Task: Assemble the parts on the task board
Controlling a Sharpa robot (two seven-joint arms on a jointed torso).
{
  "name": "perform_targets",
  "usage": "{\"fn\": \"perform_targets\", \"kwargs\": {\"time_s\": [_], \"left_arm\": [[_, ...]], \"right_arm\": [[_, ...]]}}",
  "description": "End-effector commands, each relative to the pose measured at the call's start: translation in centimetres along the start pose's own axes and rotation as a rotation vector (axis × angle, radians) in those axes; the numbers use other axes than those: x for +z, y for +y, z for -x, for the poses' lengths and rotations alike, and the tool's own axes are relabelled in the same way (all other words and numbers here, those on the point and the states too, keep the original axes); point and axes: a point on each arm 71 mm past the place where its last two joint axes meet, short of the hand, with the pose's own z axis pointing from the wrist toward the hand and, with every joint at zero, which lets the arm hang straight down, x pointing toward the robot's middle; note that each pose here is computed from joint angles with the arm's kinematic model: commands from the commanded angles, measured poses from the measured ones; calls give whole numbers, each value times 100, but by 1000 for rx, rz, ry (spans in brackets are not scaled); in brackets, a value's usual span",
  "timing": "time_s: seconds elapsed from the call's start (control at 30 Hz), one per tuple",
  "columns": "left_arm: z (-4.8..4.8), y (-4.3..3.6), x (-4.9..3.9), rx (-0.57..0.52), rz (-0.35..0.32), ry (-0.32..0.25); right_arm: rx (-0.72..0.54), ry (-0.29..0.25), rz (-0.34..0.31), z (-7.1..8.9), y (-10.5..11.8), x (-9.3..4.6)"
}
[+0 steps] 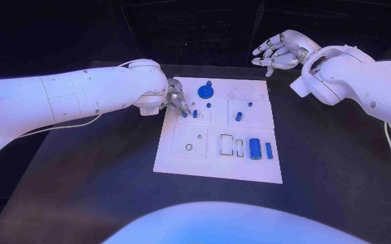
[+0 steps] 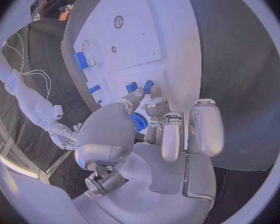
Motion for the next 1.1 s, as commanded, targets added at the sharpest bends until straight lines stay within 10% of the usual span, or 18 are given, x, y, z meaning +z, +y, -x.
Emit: {"fn": "perform_targets", "kwargs": {"time_s": [0.03,1.1], "left_arm": [[-3,3,9,12,15,11],[26,60,18,-23,17,-31]], "right_arm": [[1,2,10,3,20,5],[2,2,11,2,22,7]]}}
